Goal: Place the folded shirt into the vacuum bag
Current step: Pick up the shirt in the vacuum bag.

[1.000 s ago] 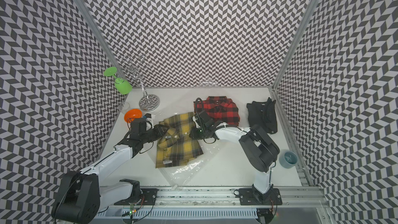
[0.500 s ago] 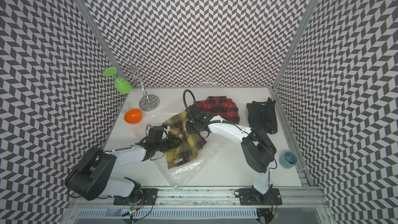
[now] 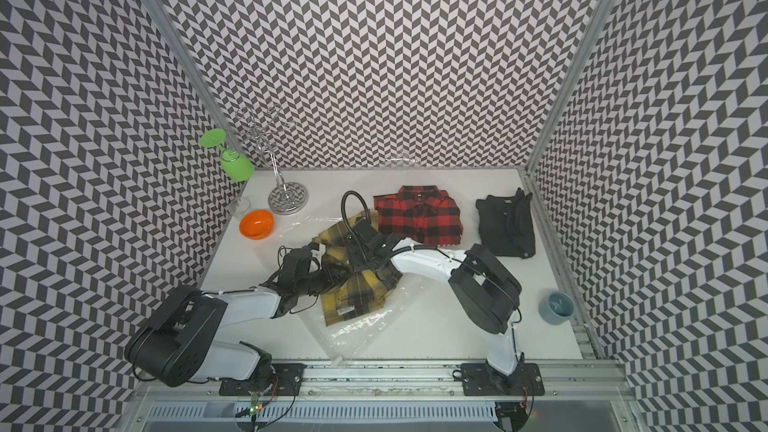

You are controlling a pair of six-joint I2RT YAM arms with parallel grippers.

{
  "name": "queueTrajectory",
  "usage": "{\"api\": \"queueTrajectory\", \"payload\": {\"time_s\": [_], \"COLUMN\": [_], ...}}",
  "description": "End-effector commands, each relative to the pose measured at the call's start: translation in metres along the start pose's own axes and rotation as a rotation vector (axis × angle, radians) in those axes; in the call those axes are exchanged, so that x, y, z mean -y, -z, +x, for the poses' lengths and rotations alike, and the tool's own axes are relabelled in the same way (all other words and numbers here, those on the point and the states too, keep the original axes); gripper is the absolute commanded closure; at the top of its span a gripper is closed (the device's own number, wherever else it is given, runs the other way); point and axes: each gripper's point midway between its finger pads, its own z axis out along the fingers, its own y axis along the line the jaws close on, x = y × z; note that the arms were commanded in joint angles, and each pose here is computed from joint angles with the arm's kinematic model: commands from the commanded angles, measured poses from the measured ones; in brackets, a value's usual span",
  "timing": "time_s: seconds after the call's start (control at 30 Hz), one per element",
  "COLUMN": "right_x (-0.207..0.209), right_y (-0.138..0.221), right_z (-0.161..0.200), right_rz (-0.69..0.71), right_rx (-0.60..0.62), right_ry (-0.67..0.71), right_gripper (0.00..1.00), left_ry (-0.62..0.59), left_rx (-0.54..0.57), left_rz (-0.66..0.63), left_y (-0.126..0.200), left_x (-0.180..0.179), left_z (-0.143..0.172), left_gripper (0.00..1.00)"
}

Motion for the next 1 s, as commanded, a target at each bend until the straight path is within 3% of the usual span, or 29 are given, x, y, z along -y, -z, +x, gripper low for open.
{"api": "queueTrajectory", "payload": {"time_s": [0.0,0.1,0.27,0.43,0.47,0.5,0.67,0.83,0.97], "right_x": [-0.013,-0.001,0.033,0.044,0.052,0.053,0.02,-0.003,0.022], "right_y": [-0.01,-0.024,-0.048,-0.058,-0.053,-0.047,0.016,0.095,0.143], "right_z": [0.008,0.025,0.054,0.075,0.065,0.056,-0.011,-0.063,-0.085], "right_rz": [-0.07,-0.015,0.197,0.244,0.297,0.307,0.218,0.075,-0.002], "right_rx": [-0.014,-0.056,-0.125,-0.175,-0.119,-0.08,0.148,0.314,0.351], "right_ry": [0.012,0.032,0.079,0.098,0.101,0.106,0.153,0.149,0.049], "right_gripper": [0.31,0.29,0.3,0.32,0.53,0.76,0.96,1.0,1.0], "left_ry": [0.021,0.024,0.019,0.018,0.012,-0.003,-0.114,-0.241,-0.283], "left_rx": [-0.005,0.009,0.01,0.009,0.017,0.036,0.231,0.313,0.337], "left_rz": [0.012,0.012,0.011,0.028,0.028,0.027,-0.024,-0.117,-0.088], "left_y": [0.006,0.01,0.012,0.016,0.021,0.027,0.091,0.13,0.14], "left_x": [-0.003,-0.006,-0.007,0.0,0.003,0.009,0.039,0.065,0.089], "left_z": [0.004,-0.001,-0.003,-0.008,-0.014,-0.023,-0.094,-0.136,-0.148], "left_gripper": [0.67,0.67,0.67,0.67,0.66,0.66,0.63,0.62,0.61]}}
